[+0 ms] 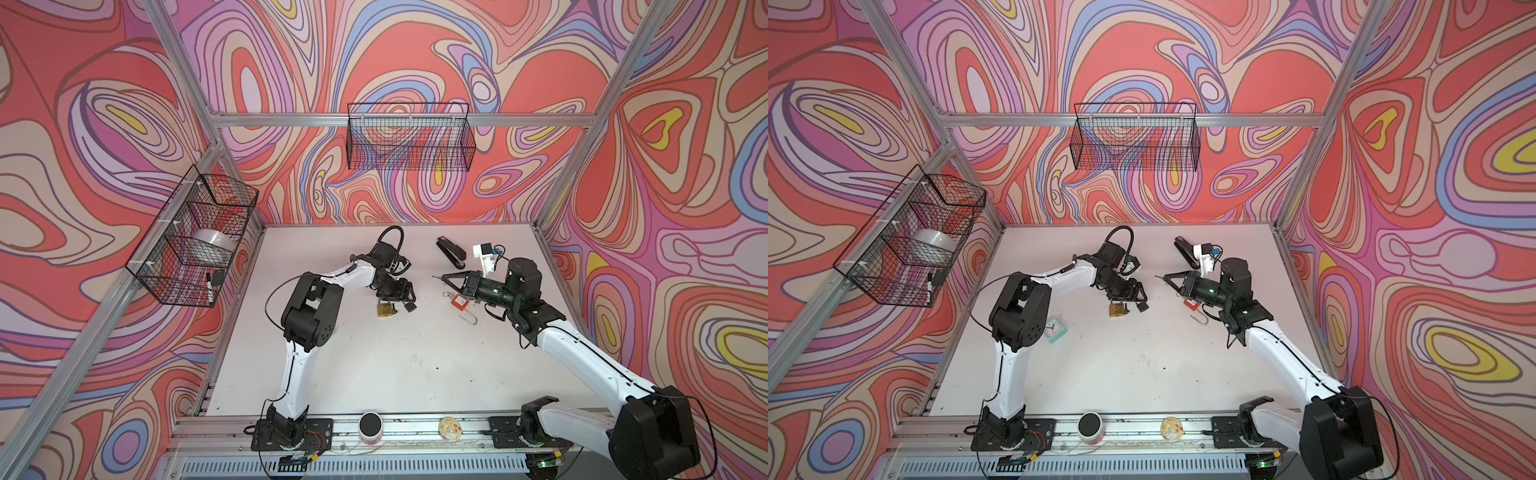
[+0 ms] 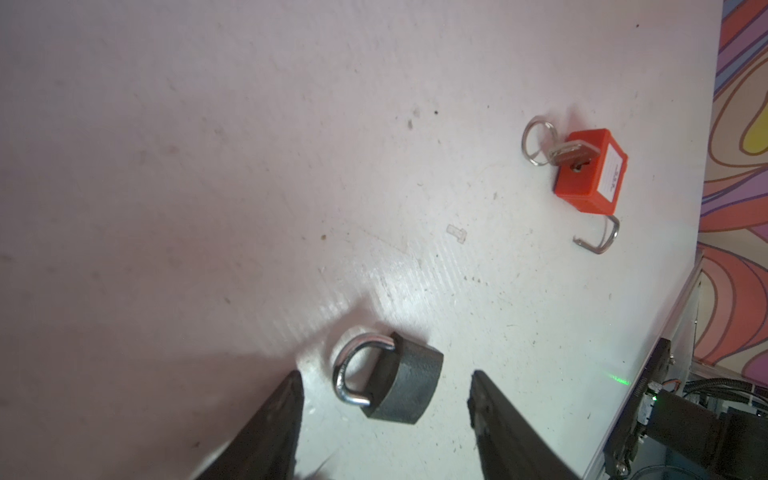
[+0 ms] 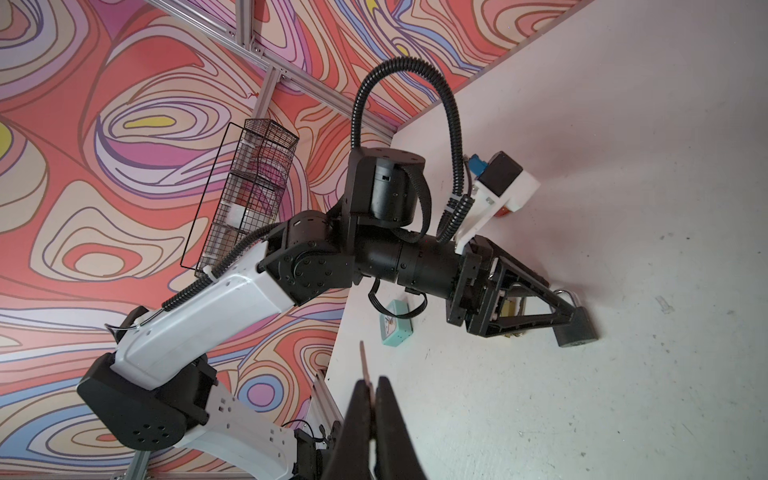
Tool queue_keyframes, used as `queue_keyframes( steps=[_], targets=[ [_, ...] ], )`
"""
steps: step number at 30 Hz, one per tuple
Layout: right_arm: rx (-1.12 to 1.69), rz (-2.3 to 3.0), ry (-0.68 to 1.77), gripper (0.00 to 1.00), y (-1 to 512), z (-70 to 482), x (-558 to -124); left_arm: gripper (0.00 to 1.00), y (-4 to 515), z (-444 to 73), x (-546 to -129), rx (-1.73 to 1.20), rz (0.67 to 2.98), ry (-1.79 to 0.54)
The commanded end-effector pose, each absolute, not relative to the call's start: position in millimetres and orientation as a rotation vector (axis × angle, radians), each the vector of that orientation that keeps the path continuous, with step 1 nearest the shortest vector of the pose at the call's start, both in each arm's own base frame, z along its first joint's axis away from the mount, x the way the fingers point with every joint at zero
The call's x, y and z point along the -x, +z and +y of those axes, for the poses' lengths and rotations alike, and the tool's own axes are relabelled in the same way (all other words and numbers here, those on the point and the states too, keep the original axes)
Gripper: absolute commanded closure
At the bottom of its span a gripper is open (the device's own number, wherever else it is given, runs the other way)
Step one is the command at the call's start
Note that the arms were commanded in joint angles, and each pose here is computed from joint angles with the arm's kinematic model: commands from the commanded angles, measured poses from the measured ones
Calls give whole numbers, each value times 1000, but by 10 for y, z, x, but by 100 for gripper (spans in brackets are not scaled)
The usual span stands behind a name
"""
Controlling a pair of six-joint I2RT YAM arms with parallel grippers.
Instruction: Lock with the key
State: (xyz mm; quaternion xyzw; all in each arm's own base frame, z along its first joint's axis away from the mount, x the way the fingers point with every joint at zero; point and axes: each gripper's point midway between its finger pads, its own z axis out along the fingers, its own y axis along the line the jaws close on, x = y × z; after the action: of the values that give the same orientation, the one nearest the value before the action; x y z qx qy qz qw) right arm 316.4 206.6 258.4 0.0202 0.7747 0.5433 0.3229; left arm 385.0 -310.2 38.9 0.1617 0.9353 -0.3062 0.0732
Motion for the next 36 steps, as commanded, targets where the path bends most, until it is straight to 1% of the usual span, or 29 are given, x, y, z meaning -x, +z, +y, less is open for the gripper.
queue_keyframes(
  steps=[1, 6, 14, 28, 34, 36],
  targets=[
    [-30, 2012, 1420, 100, 2600, 2054, -3150, 34, 384, -3047, -3622, -458, 2887, -928],
    [-26, 2013, 1429, 100, 2592, 2067, -3157, 34, 351, -3063, -3568, -457, 2904, -938],
    [-31, 2021, 1430, 100, 2557, 2065, -3146, 33, 405, -3169, -3645, -451, 2878, -987],
    [-28, 2019, 1432, 100, 2565, 2070, -3155, 34, 445, -3236, -3691, -455, 2850, -1000],
    [-27, 2020, 1433, 100, 2563, 2072, -3153, 36, 464, -3284, -3724, -439, 2833, -1034],
    [-28, 2021, 1433, 100, 2562, 2070, -3155, 38, 456, -3282, -3737, -438, 2834, -1030]
  ],
)
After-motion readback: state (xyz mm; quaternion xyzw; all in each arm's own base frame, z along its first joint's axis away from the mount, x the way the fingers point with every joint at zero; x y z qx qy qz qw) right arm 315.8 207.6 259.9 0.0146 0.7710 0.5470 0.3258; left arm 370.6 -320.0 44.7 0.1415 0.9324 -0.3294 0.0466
